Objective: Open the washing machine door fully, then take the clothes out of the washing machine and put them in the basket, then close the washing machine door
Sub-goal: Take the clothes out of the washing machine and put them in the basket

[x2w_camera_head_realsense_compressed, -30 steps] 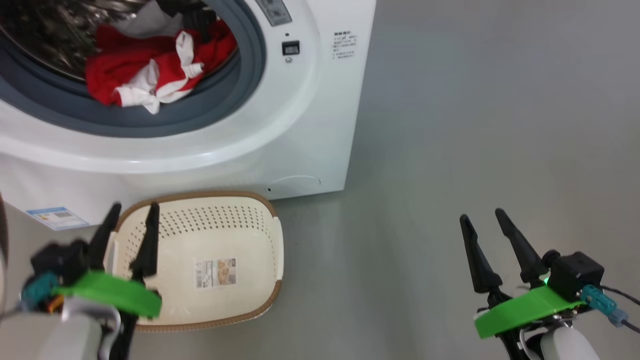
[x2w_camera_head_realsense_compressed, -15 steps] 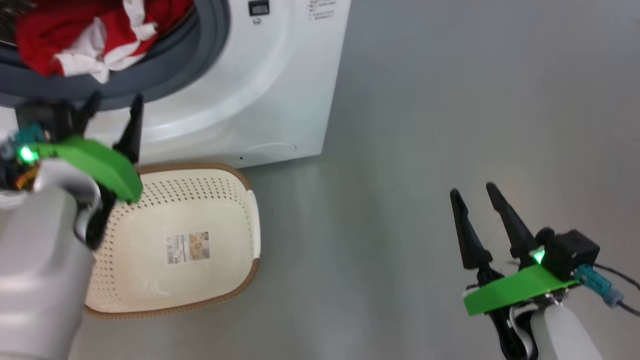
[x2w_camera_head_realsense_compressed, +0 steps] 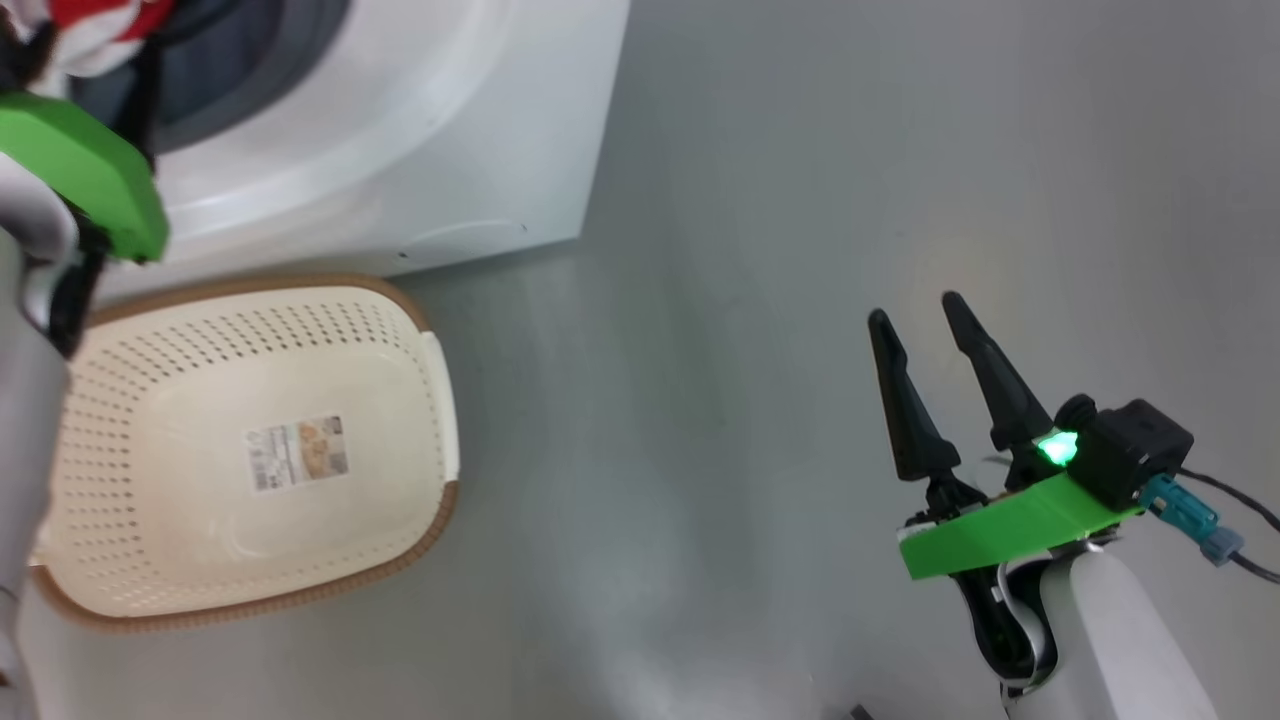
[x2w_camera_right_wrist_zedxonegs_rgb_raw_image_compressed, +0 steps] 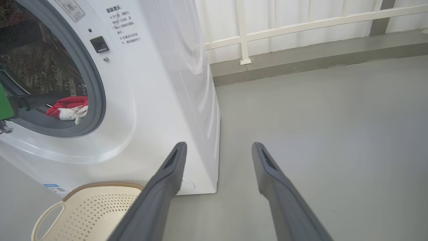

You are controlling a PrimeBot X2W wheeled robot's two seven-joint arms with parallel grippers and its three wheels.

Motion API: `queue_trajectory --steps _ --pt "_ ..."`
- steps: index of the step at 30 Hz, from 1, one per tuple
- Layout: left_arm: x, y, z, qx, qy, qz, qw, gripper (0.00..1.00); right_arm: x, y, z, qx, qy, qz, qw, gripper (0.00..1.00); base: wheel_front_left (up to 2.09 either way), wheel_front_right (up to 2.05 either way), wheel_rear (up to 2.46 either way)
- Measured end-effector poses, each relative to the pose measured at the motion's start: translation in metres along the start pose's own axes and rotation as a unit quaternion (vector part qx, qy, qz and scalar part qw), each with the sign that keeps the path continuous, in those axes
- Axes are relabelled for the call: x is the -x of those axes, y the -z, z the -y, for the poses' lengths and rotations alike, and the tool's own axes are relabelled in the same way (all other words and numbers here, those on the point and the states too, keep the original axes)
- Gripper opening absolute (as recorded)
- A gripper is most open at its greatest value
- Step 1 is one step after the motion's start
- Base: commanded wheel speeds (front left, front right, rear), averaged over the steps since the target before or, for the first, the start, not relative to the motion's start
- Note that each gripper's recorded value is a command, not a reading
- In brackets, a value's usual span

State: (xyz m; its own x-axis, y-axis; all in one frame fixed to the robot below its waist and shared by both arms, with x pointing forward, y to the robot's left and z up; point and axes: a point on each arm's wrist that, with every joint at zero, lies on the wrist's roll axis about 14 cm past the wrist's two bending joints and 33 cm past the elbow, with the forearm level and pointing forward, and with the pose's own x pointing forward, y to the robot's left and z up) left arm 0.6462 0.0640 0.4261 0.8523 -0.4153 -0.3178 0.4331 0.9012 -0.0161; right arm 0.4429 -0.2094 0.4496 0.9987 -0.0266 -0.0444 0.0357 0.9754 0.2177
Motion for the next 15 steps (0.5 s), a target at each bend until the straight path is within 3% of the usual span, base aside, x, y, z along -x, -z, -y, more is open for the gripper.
queue_trajectory --steps 15 --pt "-0.055 0.03 -0.026 -0.04 -0.01 -0.042 0.998 1.0 -0.011 0.015 0.02 -0.005 0.024 -0.016 1.0 1.0 0.0 0.0 0.0"
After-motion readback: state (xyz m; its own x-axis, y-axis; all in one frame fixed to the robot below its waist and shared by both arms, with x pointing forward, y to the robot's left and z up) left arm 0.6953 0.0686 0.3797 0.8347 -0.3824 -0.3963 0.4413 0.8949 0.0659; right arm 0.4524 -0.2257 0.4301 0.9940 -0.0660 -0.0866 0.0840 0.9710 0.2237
